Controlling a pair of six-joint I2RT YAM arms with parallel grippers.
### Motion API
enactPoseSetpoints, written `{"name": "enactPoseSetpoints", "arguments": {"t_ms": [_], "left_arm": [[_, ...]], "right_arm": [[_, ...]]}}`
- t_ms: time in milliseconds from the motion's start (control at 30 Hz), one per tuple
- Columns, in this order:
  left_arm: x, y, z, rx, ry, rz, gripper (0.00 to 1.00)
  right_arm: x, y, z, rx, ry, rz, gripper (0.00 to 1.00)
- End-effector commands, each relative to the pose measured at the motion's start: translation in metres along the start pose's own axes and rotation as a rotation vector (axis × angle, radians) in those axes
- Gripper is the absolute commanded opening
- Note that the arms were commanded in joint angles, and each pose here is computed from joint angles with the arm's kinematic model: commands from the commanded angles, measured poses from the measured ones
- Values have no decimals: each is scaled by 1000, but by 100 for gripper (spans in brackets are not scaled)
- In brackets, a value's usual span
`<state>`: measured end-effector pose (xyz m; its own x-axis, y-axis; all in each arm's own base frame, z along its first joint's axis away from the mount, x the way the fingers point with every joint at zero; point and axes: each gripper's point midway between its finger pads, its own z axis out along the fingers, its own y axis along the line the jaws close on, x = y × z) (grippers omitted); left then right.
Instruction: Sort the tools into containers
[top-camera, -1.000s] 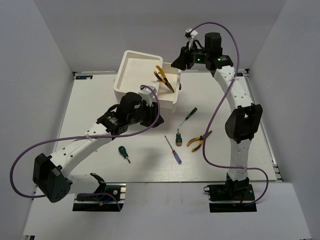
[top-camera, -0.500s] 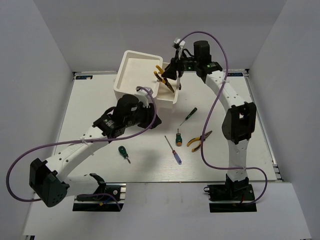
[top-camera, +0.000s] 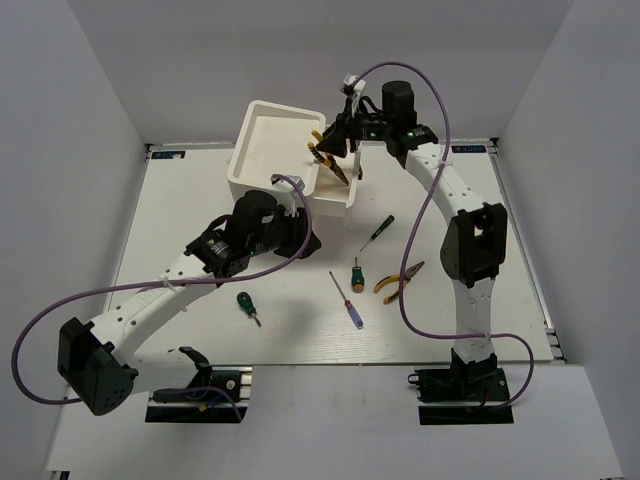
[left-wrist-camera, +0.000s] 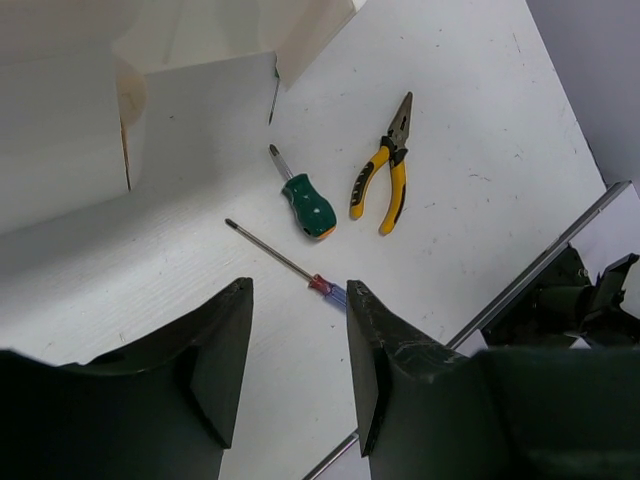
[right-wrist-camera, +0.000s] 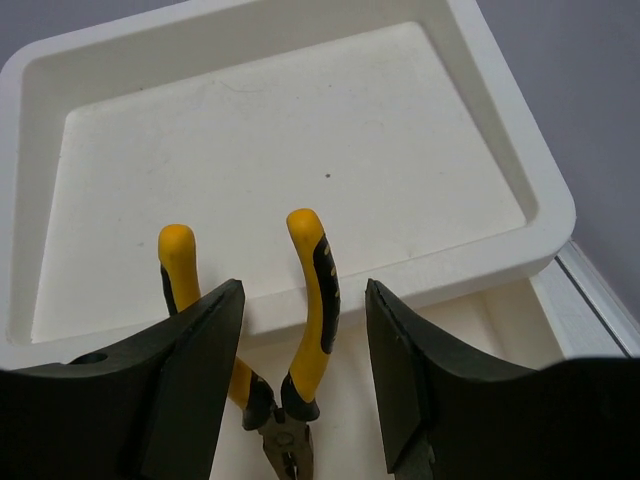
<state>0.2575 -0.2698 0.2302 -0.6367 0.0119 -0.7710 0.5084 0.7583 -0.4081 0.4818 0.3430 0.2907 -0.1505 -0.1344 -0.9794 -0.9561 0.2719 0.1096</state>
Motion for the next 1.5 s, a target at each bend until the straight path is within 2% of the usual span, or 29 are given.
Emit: {"name": "enactPoseSetpoints", "arguments": {"t_ms": [0, 67, 200, 233, 300, 333, 467, 600, 667, 767, 800, 933, 1133, 1467], "left_arm": [[-4, -3, -9, 6, -25, 1, 53], [-4, -3, -9, 6, -25, 1, 53], [-4, -3, -9, 6, -25, 1, 53], [-4, -3, -9, 6, -25, 1, 53], [-4, -3, -9, 6, -25, 1, 53], [-4, -3, -9, 6, -25, 1, 53], [-4, -3, -9, 6, -25, 1, 53], [-4, -3, -9, 6, -25, 1, 53], [-6, -4, -9, 10, -33, 2, 53], [-1, -4, -7, 14, -20, 1, 53], [-1, -4, -7, 14, -20, 1, 53], [-1, -4, -7, 14, -20, 1, 53], [-2, -5, -12, 19, -30, -7, 53], [-3, -5, -10, 19, -30, -7, 53]], "right_arm": [[-11, -1, 10, -10, -39, -25, 58], [-11, -2, 11, -8, -42, -26, 58], [-9, -5, 13, -9, -45, -27, 42], [-8, -5, 13, -11, -46, -18, 29], [-13, -3, 11, -15, -63, -18, 14], [-15, -4, 9, -7, -68, -19, 0], [-34, 0, 1, 3, -112, -56, 0], [-63, -6, -11, 78, -169, -1, 0], [-71, -18, -17, 153, -200, 73, 0], [-84, -37, -29, 233, -278, 272, 0], [-84, -42, -30, 251, -304, 395, 0], [-71, -62, -39, 286, -333, 605, 0], [-48, -55, -39, 262, -288, 704, 0], [-43, -33, -36, 192, -274, 682, 0]]}}
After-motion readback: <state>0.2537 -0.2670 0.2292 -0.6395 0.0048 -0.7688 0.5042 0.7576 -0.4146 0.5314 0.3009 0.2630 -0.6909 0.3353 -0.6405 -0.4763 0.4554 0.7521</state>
